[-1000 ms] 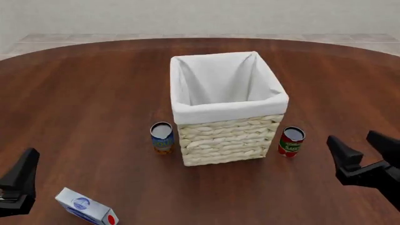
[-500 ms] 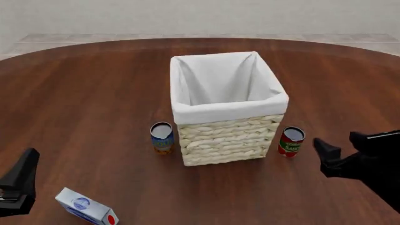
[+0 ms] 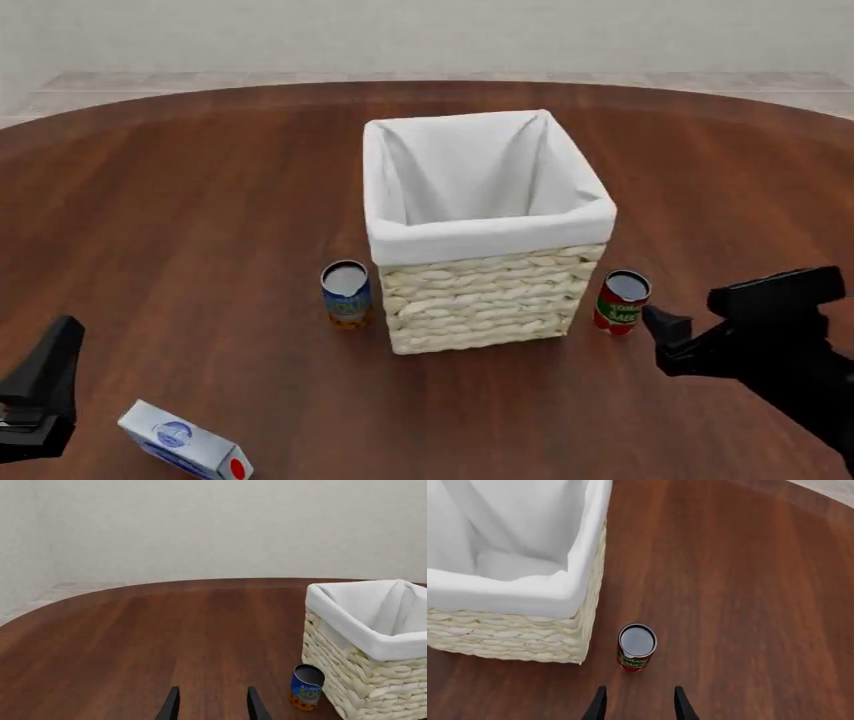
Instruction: Pick up the tomato sauce, and put it in the basket.
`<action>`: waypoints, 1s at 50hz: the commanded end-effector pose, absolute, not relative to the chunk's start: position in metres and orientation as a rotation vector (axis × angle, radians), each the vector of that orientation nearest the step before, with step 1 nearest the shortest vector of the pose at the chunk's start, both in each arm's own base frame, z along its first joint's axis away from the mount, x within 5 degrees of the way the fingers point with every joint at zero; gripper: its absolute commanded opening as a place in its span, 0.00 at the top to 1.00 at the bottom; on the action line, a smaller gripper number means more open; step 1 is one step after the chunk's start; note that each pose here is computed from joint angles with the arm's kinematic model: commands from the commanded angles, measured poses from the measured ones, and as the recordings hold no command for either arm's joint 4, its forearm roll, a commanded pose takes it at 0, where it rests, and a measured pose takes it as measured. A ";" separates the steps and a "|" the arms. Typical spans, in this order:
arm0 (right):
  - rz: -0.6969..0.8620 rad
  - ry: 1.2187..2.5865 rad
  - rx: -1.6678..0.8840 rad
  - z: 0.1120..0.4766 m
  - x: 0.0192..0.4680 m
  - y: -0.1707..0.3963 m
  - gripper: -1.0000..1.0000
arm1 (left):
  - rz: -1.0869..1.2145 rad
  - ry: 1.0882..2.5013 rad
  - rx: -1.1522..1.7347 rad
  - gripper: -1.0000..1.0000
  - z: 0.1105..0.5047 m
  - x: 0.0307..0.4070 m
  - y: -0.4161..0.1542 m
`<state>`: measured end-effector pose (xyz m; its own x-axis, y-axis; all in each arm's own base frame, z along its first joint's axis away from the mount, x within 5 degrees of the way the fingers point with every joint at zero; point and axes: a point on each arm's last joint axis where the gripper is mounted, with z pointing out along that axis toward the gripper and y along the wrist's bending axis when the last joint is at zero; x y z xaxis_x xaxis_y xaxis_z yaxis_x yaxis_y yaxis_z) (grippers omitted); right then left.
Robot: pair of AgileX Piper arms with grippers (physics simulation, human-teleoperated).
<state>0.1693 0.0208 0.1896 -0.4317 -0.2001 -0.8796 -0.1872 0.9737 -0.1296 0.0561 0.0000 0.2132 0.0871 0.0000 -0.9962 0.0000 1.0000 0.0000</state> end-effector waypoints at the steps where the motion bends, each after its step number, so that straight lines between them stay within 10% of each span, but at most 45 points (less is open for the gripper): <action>1: -0.020 2.059 -0.305 0.182 0.177 0.023 0.00 | 0.000 1.484 0.000 0.00 0.213 0.056 0.000; 50: -0.050 2.071 -0.349 0.170 0.229 0.029 0.00 | 0.000 1.484 0.000 0.00 0.213 0.056 0.000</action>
<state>0.2224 0.0279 0.1737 -0.4615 -0.2653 -0.8466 -0.2244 0.9581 -0.1779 0.0561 0.0000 0.2132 0.0871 0.0000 -0.9962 0.0000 1.0000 0.0000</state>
